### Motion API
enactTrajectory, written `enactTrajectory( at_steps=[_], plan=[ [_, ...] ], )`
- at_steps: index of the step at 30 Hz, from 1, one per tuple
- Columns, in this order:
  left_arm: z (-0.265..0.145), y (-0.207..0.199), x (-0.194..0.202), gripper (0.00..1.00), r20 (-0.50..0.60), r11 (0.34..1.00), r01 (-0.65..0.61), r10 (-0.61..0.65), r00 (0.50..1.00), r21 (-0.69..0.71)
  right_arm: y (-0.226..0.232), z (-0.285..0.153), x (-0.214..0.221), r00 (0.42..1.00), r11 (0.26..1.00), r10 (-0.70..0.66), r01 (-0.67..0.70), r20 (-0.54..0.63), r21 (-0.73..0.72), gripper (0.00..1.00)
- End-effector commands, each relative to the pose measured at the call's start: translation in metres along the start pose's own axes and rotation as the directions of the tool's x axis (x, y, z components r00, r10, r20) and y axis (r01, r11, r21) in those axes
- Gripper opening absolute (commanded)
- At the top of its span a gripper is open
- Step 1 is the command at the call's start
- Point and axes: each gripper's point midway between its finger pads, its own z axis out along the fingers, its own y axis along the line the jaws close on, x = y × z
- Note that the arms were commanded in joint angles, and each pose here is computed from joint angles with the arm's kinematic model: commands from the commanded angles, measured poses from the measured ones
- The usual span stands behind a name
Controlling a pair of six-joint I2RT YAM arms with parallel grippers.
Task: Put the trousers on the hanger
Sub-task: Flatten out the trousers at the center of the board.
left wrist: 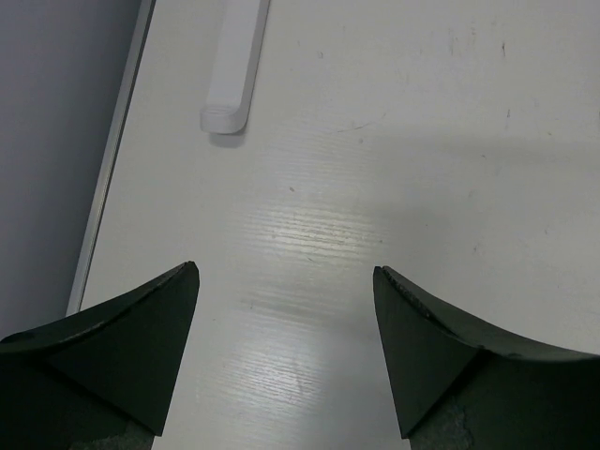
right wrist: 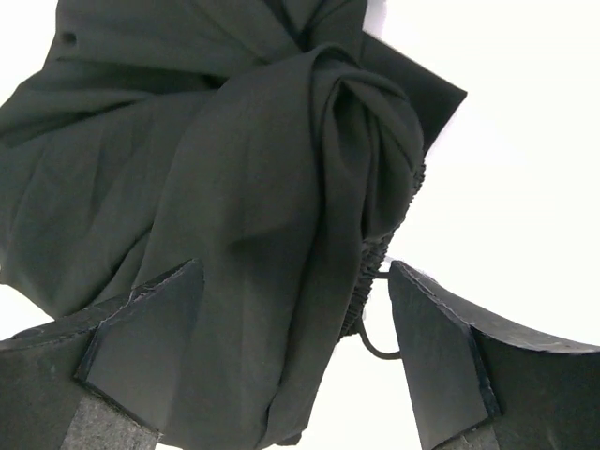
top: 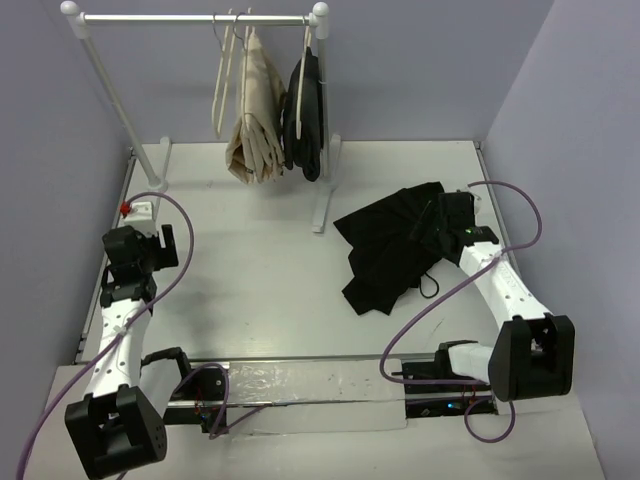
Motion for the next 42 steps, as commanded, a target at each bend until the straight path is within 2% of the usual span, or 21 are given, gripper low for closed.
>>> enactTrajectory(
  at_steps=[1, 9, 12, 13, 14, 15, 16, 17, 19, 21, 23, 25, 28, 30, 32, 34, 37, 40, 42],
  plan=[
    [0.000, 0.004, -0.017, 0.85, 0.073, 0.999, 0.035, -0.032, 0.997, -0.038, 0.000, 0.001, -0.019, 0.997, 0.999, 0.045, -0.045, 0.062, -0.001, 0.87],
    [0.000, -0.003, -0.027, 0.84, 0.121, 0.999, -0.043, 0.045, 0.992, -0.019, -0.002, 0.041, -0.008, 0.990, 0.991, 0.137, -0.137, -0.040, 0.003, 0.86],
    [-0.002, -0.007, -0.033, 0.85, 0.129, 0.999, -0.049, 0.048, 0.990, 0.003, 0.005, 0.053, 0.001, 0.987, 0.991, 0.130, -0.133, -0.090, -0.025, 0.68],
    [-0.003, -0.008, -0.034, 0.84, 0.128, 0.999, -0.040, 0.039, 0.991, 0.008, 0.010, 0.057, 0.005, 0.985, 0.990, 0.129, -0.135, -0.112, -0.049, 0.57],
    [-0.004, -0.009, -0.037, 0.84, 0.127, 0.999, -0.035, 0.033, 0.991, 0.015, 0.015, 0.057, 0.006, 0.985, 0.989, 0.123, -0.132, -0.123, -0.070, 0.32],
    [-0.005, -0.016, -0.039, 0.84, 0.130, 0.998, -0.033, 0.025, 0.991, 0.058, 0.023, 0.054, 0.008, 0.984, 0.986, 0.111, -0.127, -0.140, -0.109, 0.21],
    [-0.007, -0.020, -0.045, 0.84, 0.139, 0.997, -0.022, 0.011, 0.990, 0.078, 0.035, 0.046, 0.005, 0.989, 0.984, 0.077, -0.095, -0.124, -0.148, 0.03],
    [-0.008, -0.024, -0.045, 0.83, 0.131, 0.995, -0.021, 0.008, 0.991, 0.100, 0.047, 0.038, 0.005, 0.993, 0.981, 0.039, -0.058, -0.108, -0.184, 0.00],
    [-0.012, -0.036, -0.055, 0.82, 0.148, 0.985, -0.016, -0.010, 0.989, 0.171, 0.074, 0.013, -0.005, 0.998, 0.961, -0.066, 0.060, -0.014, -0.269, 0.00],
    [-0.016, -0.043, -0.058, 0.80, 0.149, 0.976, -0.019, -0.014, 0.989, 0.216, 0.131, -0.046, -0.009, 0.968, 0.874, -0.198, 0.244, 0.152, -0.420, 0.00],
    [-0.020, -0.052, -0.065, 0.79, 0.160, 0.964, -0.022, -0.021, 0.987, 0.266, 0.163, -0.087, -0.003, 0.900, 0.758, -0.326, 0.431, 0.288, -0.489, 0.00],
    [-0.023, -0.058, -0.069, 0.79, 0.166, 0.952, -0.025, -0.027, 0.986, 0.305, 0.204, -0.144, 0.018, 0.823, 0.553, -0.409, 0.567, 0.394, -0.610, 0.00],
    [-0.025, -0.065, -0.069, 0.78, 0.166, 0.939, -0.036, -0.022, 0.986, 0.342, 0.241, -0.195, 0.051, 0.731, 0.310, -0.489, 0.656, 0.476, -0.688, 0.00],
    [-0.030, -0.072, -0.072, 0.78, 0.180, 0.922, -0.061, -0.010, 0.984, 0.383, 0.261, -0.221, 0.080, 0.666, 0.135, -0.553, 0.664, 0.500, -0.736, 0.00],
    [-0.037, -0.081, -0.074, 0.77, 0.190, 0.897, -0.085, 0.001, 0.982, 0.433, 0.270, -0.233, 0.100, 0.624, 0.026, -0.599, 0.641, 0.501, -0.767, 0.00],
    [-0.042, -0.087, -0.077, 0.77, 0.208, 0.877, -0.116, 0.019, 0.978, 0.466, 0.284, -0.235, 0.121, 0.553, -0.071, -0.649, 0.641, 0.523, -0.764, 0.02],
    [-0.047, -0.093, -0.078, 0.77, 0.222, 0.853, -0.135, 0.023, 0.975, 0.504, 0.302, -0.246, 0.140, 0.502, -0.180, -0.659, 0.618, 0.561, -0.765, 0.06],
    [-0.049, -0.097, -0.080, 0.77, 0.239, 0.841, -0.150, 0.026, 0.971, 0.520, 0.318, -0.239, 0.161, 0.442, -0.246, -0.694, 0.597, 0.568, -0.764, 0.10],
    [-0.052, -0.100, -0.081, 0.77, 0.259, 0.826, -0.175, 0.036, 0.965, 0.536, 0.326, -0.230, 0.172, 0.403, -0.243, -0.723, 0.612, 0.562, -0.752, 0.16]
  ],
)
